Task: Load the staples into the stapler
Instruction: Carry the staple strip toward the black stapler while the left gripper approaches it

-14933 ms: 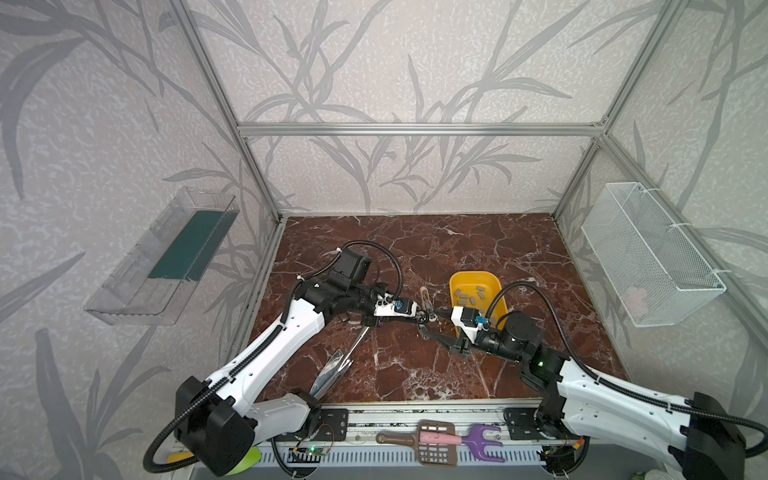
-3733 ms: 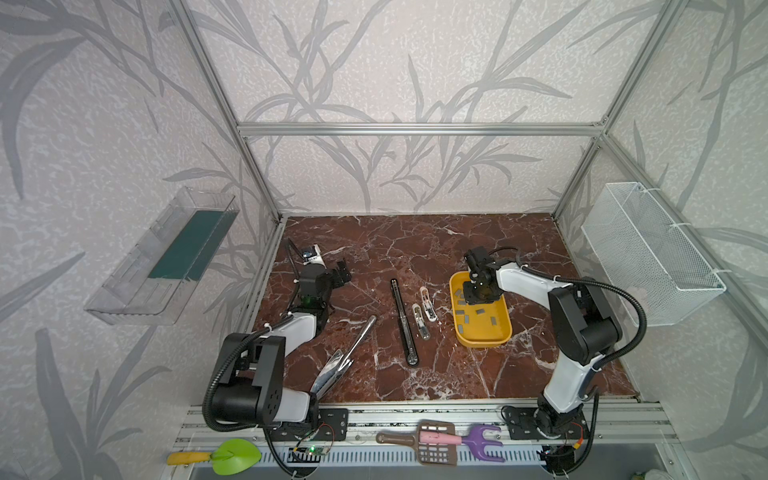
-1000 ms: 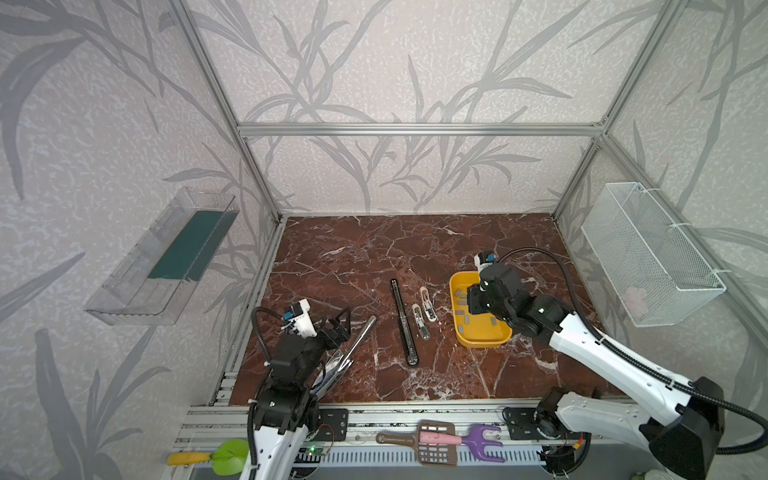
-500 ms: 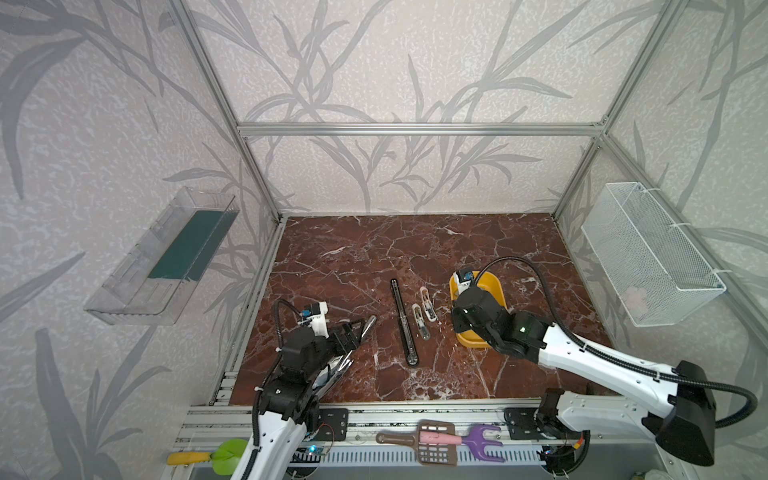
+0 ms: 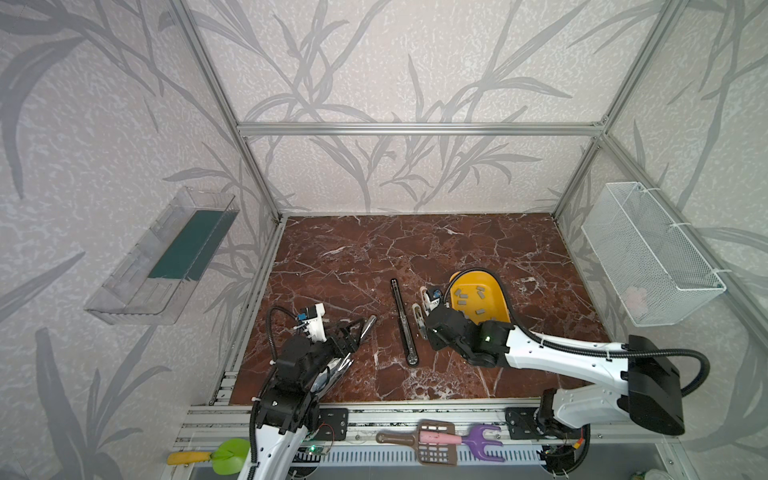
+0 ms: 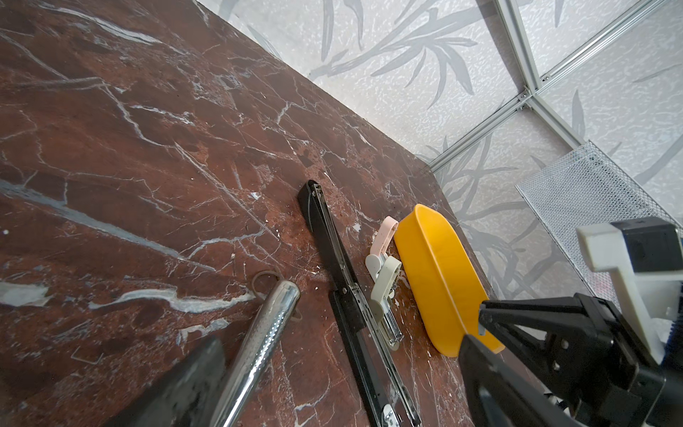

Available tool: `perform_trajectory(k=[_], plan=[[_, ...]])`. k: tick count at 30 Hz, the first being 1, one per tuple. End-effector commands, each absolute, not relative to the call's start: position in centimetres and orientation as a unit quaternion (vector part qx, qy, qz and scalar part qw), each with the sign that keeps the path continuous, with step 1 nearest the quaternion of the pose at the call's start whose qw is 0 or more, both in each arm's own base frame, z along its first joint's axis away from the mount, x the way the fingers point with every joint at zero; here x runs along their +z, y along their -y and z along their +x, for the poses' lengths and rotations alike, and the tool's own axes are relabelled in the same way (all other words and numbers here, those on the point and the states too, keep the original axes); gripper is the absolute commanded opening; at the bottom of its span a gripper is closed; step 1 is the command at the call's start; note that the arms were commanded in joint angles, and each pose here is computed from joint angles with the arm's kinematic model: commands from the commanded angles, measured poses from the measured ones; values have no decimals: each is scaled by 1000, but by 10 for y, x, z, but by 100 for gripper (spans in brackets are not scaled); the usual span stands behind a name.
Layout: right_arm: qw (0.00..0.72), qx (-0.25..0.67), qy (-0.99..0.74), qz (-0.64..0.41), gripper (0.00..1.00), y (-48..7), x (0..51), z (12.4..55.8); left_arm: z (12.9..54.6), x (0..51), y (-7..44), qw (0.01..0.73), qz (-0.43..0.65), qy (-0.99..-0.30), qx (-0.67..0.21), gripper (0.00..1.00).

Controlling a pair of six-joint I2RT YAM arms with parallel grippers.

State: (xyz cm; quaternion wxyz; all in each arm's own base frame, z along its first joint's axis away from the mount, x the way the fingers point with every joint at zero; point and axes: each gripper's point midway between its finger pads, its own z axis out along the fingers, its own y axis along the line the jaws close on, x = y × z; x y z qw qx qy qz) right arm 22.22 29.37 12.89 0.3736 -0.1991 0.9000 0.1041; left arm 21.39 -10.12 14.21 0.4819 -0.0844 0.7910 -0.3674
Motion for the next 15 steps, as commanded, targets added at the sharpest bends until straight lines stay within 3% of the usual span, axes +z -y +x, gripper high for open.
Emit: perform_trajectory(k=[1, 15], plan=[[376, 125, -899, -184, 0, -314, 135, 218, 216, 140, 102, 480, -86, -792, -368, 99], [331, 110, -916, -196, 0, -344, 100, 204, 217, 139, 101, 482, -89, -793, -362, 99]])
